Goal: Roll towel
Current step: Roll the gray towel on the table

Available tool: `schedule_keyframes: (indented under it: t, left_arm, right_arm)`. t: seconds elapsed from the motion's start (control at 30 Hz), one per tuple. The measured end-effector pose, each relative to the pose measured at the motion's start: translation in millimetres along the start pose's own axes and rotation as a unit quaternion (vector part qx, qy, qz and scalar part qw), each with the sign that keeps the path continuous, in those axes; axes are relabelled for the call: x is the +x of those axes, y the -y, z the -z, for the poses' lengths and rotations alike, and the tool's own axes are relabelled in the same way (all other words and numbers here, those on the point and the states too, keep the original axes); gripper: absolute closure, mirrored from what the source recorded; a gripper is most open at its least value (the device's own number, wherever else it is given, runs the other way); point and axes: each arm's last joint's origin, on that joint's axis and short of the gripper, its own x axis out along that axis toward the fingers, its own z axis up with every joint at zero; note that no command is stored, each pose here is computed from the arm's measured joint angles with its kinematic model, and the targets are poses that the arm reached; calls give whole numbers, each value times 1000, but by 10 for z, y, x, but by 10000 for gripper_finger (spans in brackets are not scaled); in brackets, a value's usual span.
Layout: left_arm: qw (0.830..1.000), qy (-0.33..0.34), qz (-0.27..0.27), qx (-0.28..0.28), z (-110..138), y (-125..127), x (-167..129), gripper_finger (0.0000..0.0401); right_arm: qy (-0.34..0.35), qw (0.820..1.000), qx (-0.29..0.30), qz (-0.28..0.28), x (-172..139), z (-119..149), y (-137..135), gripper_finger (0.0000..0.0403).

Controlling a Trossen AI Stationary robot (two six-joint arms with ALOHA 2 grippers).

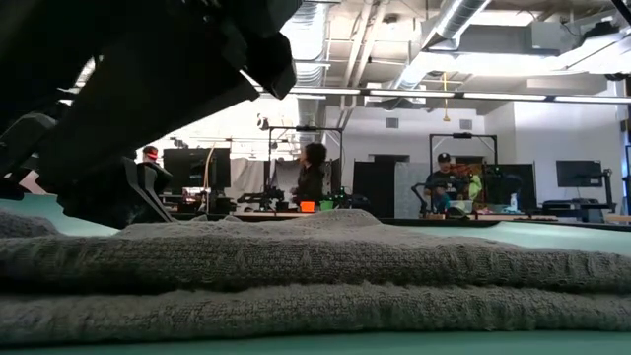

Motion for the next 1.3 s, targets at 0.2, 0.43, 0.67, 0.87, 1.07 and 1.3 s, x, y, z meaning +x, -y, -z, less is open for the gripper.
schedule_keyframes:
  t: [0.2,0.43,0.67,0.87,1.07,1.3]
  left_arm:
    - [1000,0,0,-1,1,0,0,401]
    - [1000,0,-1,-1,2,-1,0,401]
    - [1000,1,-2,-3,1,-2,0,401]
    - [1000,1,-3,-3,1,-2,0,401]
    - [1000,1,-3,0,1,-2,0,401]
    - [1000,1,-4,1,1,-4,1,401]
  right_arm:
    - [5,1000,6,-1,87,22,-2,192]
    - [-17,1000,2,-5,213,130,-10,193]
    - [-20,1000,15,10,206,124,27,262]
    - [-23,1000,15,12,201,127,32,347]
    - [-25,1000,14,2,170,77,32,391]
    - [8,1000,19,-6,-21,-177,13,393]
